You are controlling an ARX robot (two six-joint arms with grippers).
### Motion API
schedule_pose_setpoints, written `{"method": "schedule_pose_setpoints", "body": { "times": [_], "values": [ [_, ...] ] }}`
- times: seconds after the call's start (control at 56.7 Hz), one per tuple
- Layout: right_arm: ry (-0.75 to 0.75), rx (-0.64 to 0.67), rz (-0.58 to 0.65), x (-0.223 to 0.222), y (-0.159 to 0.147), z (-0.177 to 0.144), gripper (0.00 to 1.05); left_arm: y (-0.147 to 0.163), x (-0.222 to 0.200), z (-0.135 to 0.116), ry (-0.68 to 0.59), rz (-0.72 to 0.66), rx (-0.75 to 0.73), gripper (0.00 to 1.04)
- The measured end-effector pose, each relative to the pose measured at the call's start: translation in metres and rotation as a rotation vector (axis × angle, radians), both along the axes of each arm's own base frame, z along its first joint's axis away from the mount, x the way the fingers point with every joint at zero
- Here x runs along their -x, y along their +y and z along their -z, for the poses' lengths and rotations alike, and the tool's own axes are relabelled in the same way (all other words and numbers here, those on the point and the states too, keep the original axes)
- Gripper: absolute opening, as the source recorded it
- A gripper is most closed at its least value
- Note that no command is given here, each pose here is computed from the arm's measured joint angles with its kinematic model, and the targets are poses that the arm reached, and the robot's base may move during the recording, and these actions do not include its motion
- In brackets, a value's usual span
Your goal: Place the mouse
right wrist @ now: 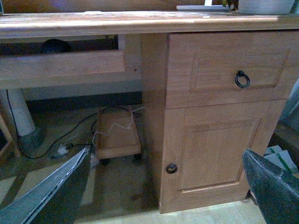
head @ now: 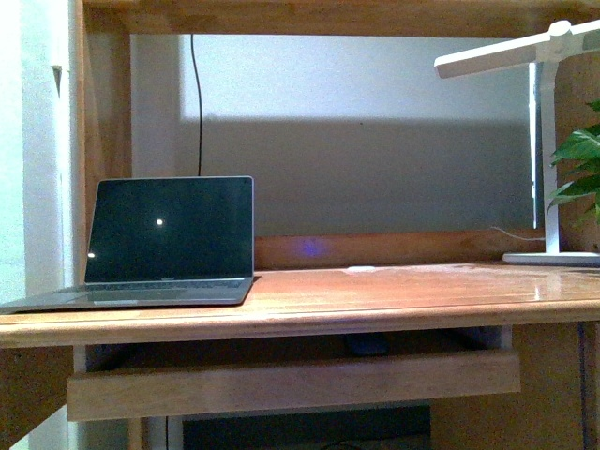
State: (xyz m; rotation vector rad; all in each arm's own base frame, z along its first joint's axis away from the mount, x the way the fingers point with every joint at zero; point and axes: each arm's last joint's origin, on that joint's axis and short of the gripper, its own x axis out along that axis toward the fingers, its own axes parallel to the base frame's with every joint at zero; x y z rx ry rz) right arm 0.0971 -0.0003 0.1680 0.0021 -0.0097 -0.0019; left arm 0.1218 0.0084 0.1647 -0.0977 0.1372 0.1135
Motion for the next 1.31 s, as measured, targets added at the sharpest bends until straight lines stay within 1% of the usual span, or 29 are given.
{"method": "schedule_pose_setpoints", "body": {
  "times": [0.088, 0.141, 0.194, 0.265, 0.37, 0.406, 0.459, 0.476, 0.512, 0.529, 0.6, 0.723, 0.812, 0.935, 1.058, 1.147, 1.305],
  "values": [
    [0.000, 0.000, 0.000, 0.000, 0.000, 0.000, 0.97, 0.006, -0.017, -0.007, -0.016, 0.046, -0.056, 0.97],
    [0.000, 0.000, 0.000, 0.000, 0.000, 0.000, 0.97, 0.008, -0.032, -0.015, -0.040, 0.085, -0.125, 0.97],
    [0.000, 0.000, 0.000, 0.000, 0.000, 0.000, 0.97, 0.010, -0.053, -0.022, -0.067, 0.129, -0.218, 0.97],
    [0.000, 0.000, 0.000, 0.000, 0.000, 0.000, 0.97, 0.006, -0.087, -0.032, -0.112, 0.205, -0.386, 0.97],
    [0.000, 0.000, 0.000, 0.000, 0.000, 0.000, 0.97, -0.003, -0.125, -0.036, -0.159, 0.289, -0.573, 0.97],
    [0.000, 0.000, 0.000, 0.000, 0.000, 0.000, 0.97, -0.007, -0.139, -0.035, -0.176, 0.324, -0.660, 0.97],
    [0.000, 0.000, 0.000, 0.000, 0.000, 0.000, 0.97, -0.013, -0.156, -0.033, -0.197, 0.372, -0.755, 0.97],
    [0.000, 0.000, 0.000, 0.000, 0.000, 0.000, 0.97, -0.015, -0.159, -0.032, -0.200, 0.383, -0.764, 0.97],
    [0.000, 0.000, 0.000, 0.000, 0.000, 0.000, 0.97, -0.019, -0.170, -0.027, -0.206, 0.424, -0.844, 0.97],
    [0.000, 0.000, 0.000, 0.000, 0.000, 0.000, 0.97, -0.021, -0.173, -0.026, -0.205, 0.431, -0.853, 0.97],
    [0.000, 0.000, 0.000, 0.000, 0.000, 0.000, 0.97, -0.027, -0.190, -0.015, -0.207, 0.489, -0.967, 0.97],
    [0.000, 0.000, 0.000, 0.000, 0.000, 0.000, 0.97, -0.032, -0.216, -0.002, -0.223, 0.541, -1.111, 0.97],
    [0.000, 0.000, 0.000, 0.000, 0.000, 0.000, 0.97, -0.035, -0.230, 0.001, -0.249, 0.570, -1.193, 0.97],
    [0.000, 0.000, 0.000, 0.000, 0.000, 0.000, 0.97, -0.037, -0.251, -0.002, -0.298, 0.581, -1.286, 0.97],
    [0.000, 0.000, 0.000, 0.000, 0.000, 0.000, 0.97, -0.041, -0.266, -0.001, -0.314, 0.612, -1.348, 0.97],
    [0.000, 0.000, 0.000, 0.000, 0.000, 0.000, 0.97, -0.043, -0.278, 0.005, -0.320, 0.636, -1.384, 0.97],
    [0.000, 0.000, 0.000, 0.000, 0.000, 0.000, 0.97, -0.046, -0.304, 0.011, -0.342, 0.644, -1.439, 0.97]
  ]
}}
